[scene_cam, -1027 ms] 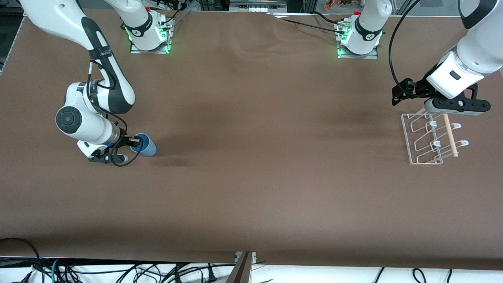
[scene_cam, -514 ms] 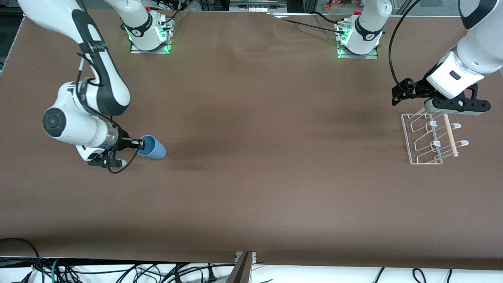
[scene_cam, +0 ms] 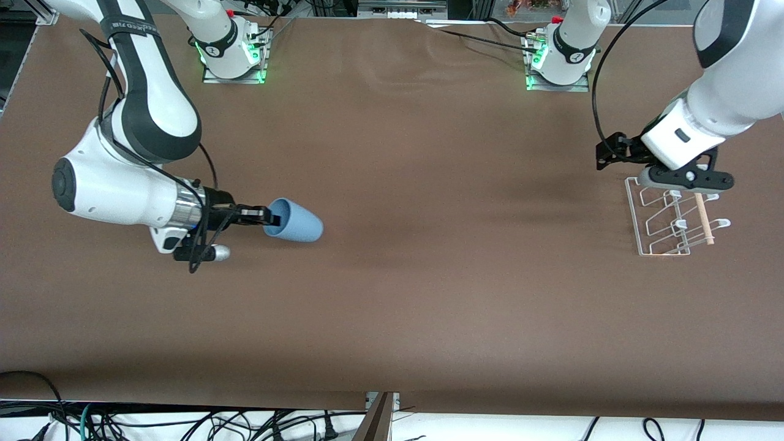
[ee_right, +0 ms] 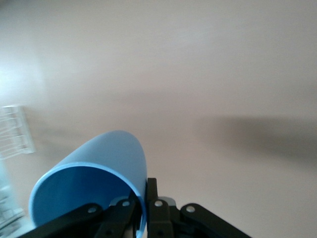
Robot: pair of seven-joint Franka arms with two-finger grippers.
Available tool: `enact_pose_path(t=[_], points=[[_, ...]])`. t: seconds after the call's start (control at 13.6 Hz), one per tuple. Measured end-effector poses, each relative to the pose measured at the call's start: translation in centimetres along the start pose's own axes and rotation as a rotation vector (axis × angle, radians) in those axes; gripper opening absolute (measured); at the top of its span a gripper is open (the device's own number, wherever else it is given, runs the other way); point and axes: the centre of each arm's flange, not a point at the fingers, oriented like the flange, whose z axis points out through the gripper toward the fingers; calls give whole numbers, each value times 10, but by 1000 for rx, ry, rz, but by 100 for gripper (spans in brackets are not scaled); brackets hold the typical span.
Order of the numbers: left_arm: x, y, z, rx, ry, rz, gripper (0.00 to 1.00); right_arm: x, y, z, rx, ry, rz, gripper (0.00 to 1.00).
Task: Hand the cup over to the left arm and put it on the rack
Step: 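Lift the cup with the right gripper while the left gripper approaches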
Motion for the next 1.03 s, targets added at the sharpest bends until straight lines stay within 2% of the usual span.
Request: enact_pose_path(t=[0.15,0.37,0.51,0.66,0.88,1.03], points=[[3,10,5,0,-9,18,100,-4,-31,19,102,-32,2,6],[13,20,14,-20,-17,48,100,-13,-80,44,204,-69,-25,6],[25,40,9,-83,-5,70,100,-16,-108,58,270,-70,-32,6],[36,55,9,-181,0,138,100,-19,-133,75,301,-51,-48,6],[52,65,8,-304,40,357,100,-27,-162,101,321,-46,-76,6],[61,71,8,-377,78,489,100,-34,-177,112,369,-69,-69,6]])
